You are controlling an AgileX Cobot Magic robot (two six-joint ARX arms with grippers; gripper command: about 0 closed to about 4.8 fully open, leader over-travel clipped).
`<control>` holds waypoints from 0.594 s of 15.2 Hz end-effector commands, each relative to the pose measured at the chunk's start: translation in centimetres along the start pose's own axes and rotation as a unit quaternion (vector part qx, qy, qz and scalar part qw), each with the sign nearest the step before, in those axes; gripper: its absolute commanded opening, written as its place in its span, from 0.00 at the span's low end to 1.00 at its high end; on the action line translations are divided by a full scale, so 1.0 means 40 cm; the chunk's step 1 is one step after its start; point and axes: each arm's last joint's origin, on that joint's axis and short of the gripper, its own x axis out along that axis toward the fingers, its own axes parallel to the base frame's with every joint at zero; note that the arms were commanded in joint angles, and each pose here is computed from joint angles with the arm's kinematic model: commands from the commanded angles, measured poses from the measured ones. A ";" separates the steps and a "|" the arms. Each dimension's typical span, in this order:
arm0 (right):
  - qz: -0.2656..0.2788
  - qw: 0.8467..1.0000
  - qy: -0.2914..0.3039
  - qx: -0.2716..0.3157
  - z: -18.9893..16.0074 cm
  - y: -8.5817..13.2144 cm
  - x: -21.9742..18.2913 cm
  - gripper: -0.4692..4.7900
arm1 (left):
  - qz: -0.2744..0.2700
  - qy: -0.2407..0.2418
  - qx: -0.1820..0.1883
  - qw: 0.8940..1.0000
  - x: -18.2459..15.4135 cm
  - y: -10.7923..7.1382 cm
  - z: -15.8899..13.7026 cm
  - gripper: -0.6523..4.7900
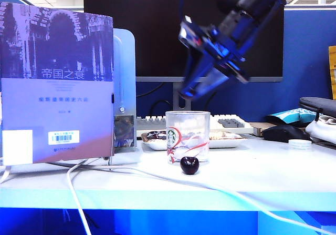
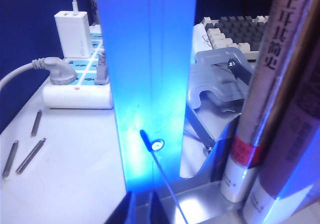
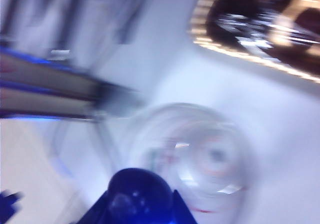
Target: Pick up the cherry on the right side of the glass and put it inside the glass.
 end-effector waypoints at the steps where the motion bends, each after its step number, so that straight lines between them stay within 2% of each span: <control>1: -0.023 1.000 -0.010 -0.016 0.006 0.000 -0.002 0.41 | -0.002 0.005 -0.001 1.000 0.000 0.000 -0.003 0.22; 3: -0.023 1.000 -0.011 -0.016 0.007 0.000 -0.002 0.74 | -0.002 0.005 -0.001 1.000 0.000 0.000 -0.003 0.22; 4: -0.023 1.000 -0.011 -0.016 0.007 0.000 -0.002 0.79 | -0.002 0.005 -0.001 1.000 0.000 0.000 -0.003 0.22; 7: -0.023 0.999 -0.027 -0.023 0.016 0.001 -0.004 0.79 | -0.002 0.005 -0.001 1.000 0.000 0.000 -0.003 0.22; 8: -0.025 0.998 -0.042 -0.027 0.023 0.004 -0.011 0.67 | -0.002 0.005 -0.001 1.000 0.000 0.000 -0.003 0.22; 9: -0.024 0.998 -0.056 -0.033 0.028 0.010 -0.023 0.37 | -0.002 0.005 -0.001 1.000 0.000 0.000 -0.003 0.22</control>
